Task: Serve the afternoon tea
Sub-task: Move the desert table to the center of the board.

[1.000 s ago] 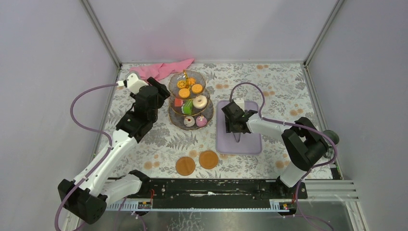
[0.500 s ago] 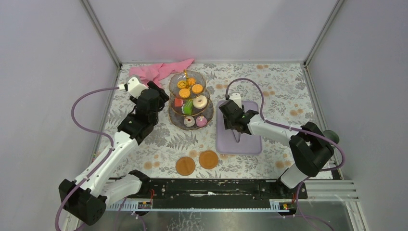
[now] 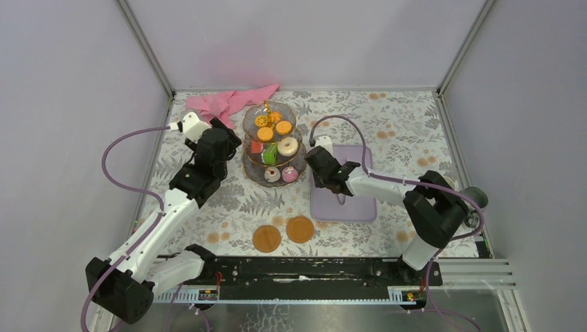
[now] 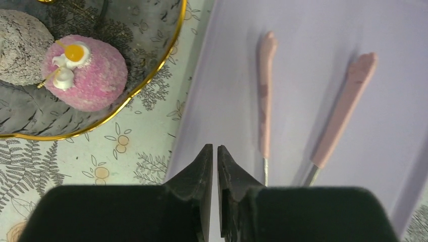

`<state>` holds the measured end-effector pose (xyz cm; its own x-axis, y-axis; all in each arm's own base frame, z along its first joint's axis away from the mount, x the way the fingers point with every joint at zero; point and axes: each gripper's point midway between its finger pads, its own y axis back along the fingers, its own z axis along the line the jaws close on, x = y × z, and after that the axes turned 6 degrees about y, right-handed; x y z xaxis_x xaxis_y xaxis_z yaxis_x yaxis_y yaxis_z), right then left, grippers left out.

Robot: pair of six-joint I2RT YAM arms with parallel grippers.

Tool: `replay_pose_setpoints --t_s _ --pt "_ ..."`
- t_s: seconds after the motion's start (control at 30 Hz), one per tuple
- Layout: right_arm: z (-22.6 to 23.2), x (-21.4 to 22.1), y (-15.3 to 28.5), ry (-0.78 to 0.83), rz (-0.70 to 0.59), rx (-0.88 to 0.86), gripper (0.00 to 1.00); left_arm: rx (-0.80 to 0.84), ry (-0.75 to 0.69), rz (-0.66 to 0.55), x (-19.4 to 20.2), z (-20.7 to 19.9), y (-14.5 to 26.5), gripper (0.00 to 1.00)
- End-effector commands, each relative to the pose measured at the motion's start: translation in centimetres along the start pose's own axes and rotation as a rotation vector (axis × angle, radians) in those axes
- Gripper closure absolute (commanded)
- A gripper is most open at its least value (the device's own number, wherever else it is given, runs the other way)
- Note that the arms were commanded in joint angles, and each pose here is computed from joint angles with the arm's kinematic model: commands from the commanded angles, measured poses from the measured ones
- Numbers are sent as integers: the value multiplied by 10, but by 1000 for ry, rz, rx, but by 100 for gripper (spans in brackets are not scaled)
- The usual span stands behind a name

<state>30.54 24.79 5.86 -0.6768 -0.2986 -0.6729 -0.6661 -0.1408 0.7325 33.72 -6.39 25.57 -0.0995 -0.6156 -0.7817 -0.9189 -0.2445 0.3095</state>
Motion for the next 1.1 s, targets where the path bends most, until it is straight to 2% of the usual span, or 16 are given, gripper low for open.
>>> replay_pose_setpoints --t_s 0.0,0.2,1.07 --pt "26 -26 -10 -25 -65 -77 88 -22 20 -28 -5 7 -4 32" --pt "43 -34 -24 -29 -57 -116 93 -35 20 -28 -6 12 -6 32" --pt "84 -60 -57 -48 -87 -216 94 -44 40 -61 -21 25 -8 32"
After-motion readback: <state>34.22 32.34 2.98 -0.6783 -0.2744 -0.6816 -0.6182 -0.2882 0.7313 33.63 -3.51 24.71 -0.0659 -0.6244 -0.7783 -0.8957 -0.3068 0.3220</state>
